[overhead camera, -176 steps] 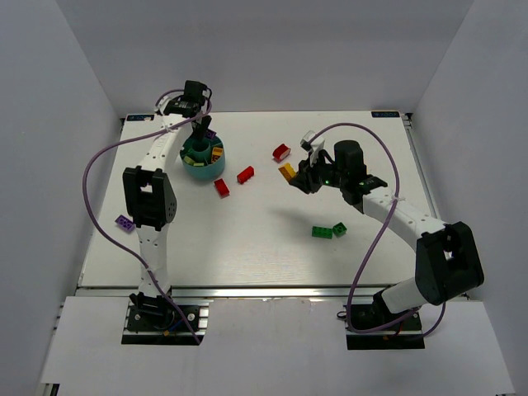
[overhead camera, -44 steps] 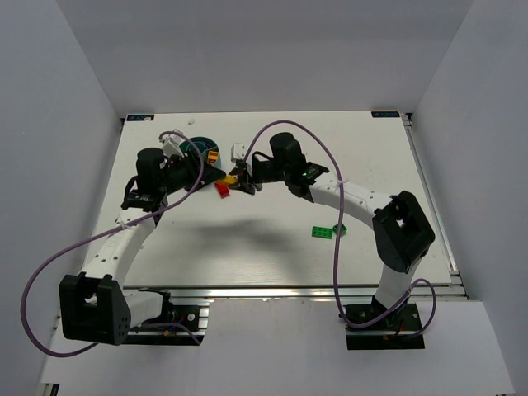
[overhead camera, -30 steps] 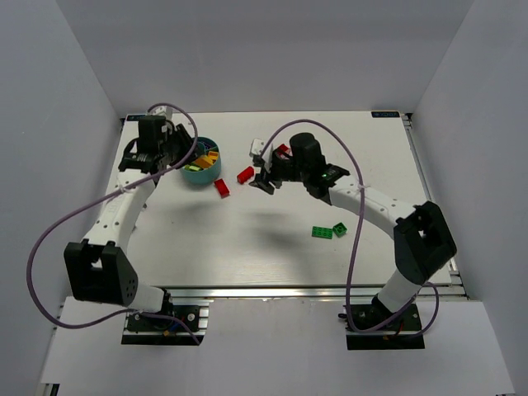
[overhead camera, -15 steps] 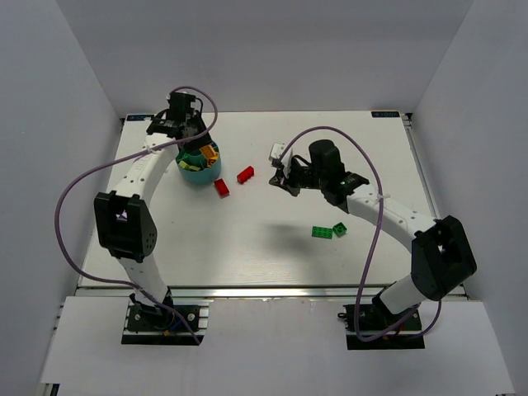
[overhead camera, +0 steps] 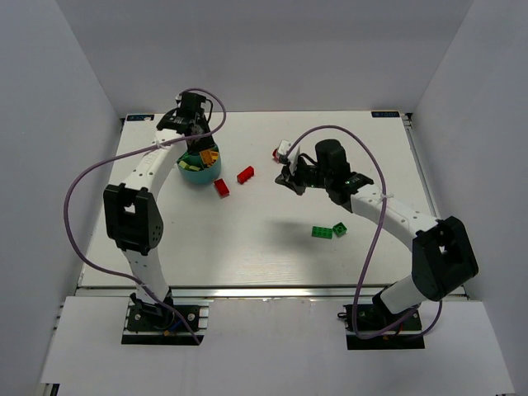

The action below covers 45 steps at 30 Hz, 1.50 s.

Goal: Sort the legos into containers by color

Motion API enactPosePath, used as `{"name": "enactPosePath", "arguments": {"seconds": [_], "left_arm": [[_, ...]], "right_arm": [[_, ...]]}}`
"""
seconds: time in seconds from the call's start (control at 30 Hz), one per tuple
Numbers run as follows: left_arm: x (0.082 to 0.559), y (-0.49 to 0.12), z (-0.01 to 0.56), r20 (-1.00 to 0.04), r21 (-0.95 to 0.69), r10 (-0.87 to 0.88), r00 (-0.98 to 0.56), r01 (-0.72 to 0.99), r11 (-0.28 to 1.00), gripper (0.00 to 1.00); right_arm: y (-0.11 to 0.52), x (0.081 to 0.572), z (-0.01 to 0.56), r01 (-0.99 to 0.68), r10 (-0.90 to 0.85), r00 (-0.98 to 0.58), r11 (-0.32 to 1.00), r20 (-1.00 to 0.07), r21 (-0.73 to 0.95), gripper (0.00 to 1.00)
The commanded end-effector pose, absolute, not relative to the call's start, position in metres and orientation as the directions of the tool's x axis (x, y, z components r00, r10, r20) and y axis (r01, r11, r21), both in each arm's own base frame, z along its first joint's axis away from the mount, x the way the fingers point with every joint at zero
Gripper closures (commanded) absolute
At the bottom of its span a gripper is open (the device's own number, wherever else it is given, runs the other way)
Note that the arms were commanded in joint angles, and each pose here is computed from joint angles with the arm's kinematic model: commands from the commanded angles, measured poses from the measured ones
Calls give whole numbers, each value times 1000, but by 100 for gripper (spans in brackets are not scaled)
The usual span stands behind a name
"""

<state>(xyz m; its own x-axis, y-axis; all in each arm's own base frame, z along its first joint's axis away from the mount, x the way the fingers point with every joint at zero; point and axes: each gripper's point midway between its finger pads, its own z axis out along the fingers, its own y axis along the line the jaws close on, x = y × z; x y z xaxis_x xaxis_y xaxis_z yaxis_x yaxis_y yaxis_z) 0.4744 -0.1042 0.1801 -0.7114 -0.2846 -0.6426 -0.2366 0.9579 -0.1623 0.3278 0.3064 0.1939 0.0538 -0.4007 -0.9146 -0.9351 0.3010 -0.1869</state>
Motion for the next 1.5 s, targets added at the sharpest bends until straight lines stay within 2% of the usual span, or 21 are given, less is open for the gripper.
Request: {"name": "enactPosePath", "arguments": {"seconds": [0.0,0.87,0.97,1.47], "left_arm": [[479,-103,190,-667,-125,-248,-702,-223,967,100],[484,-107,164,-651,-26,-177,-738,-211,977,100],[484,-108,161,-647,-19,-173,-742,-211,977,95],[484,-97,160,-662,41,-154,-734,-241,970,95]], "right_arm": [[305,328,214,-924,-359,93,315,-928,-215,100],[300,329,212,-922,-352,77,330,-933,-201,100],[299,329,212,-921,-351,78,332,-933,-202,100],[299,329,212,-924,-346,71,331,-936,-192,100]]}}
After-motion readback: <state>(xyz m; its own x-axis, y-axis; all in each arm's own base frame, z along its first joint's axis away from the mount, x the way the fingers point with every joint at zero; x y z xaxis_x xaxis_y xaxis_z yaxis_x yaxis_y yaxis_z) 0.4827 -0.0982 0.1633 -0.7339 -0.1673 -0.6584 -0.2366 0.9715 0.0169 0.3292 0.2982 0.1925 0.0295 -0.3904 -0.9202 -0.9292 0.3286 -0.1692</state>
